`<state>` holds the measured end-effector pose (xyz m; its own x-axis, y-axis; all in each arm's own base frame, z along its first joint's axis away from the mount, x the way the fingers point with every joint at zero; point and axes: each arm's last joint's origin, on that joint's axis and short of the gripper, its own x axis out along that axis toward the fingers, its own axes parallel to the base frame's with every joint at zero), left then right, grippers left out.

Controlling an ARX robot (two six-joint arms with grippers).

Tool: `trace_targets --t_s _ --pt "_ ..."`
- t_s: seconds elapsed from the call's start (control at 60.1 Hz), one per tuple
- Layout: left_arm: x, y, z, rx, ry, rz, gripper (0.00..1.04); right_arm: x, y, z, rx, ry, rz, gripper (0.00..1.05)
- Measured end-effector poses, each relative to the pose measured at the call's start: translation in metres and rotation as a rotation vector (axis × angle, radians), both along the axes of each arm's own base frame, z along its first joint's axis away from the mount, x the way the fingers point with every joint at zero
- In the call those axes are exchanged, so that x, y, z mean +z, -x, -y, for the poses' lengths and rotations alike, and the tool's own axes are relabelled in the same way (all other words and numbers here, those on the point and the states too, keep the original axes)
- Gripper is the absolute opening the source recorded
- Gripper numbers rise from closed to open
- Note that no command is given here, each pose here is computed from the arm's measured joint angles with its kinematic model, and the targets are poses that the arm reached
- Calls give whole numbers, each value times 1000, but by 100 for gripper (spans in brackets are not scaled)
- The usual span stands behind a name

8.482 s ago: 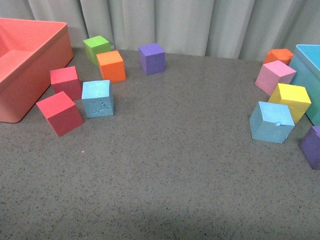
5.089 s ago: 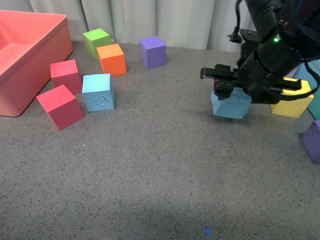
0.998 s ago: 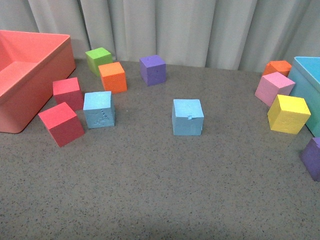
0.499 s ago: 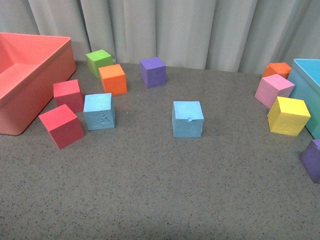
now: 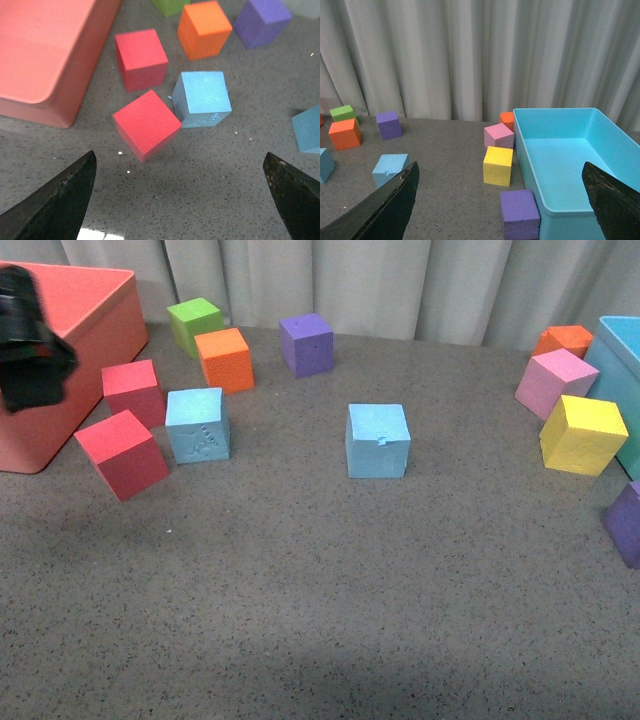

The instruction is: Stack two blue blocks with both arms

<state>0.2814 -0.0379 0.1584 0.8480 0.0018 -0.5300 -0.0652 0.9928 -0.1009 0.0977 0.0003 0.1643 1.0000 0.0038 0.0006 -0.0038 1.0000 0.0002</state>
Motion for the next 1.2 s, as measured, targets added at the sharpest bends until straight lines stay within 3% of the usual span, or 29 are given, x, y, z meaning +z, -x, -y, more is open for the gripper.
trace_targets --t_s 0.216,0.449,0.632,1.198 --pt "-19 -81 25 14 12 -136 98 0 0 0 0 0 0 95" --pt "-31 -139 42 13 -5 -242 98 0 0 0 0 0 0 95" --pt "-41 -159 52 -7 -1 -339 98 0 0 0 0 0 0 95" --pt "-73 -181 64 24 -47 -477 98 0 0 0 0 0 0 95"
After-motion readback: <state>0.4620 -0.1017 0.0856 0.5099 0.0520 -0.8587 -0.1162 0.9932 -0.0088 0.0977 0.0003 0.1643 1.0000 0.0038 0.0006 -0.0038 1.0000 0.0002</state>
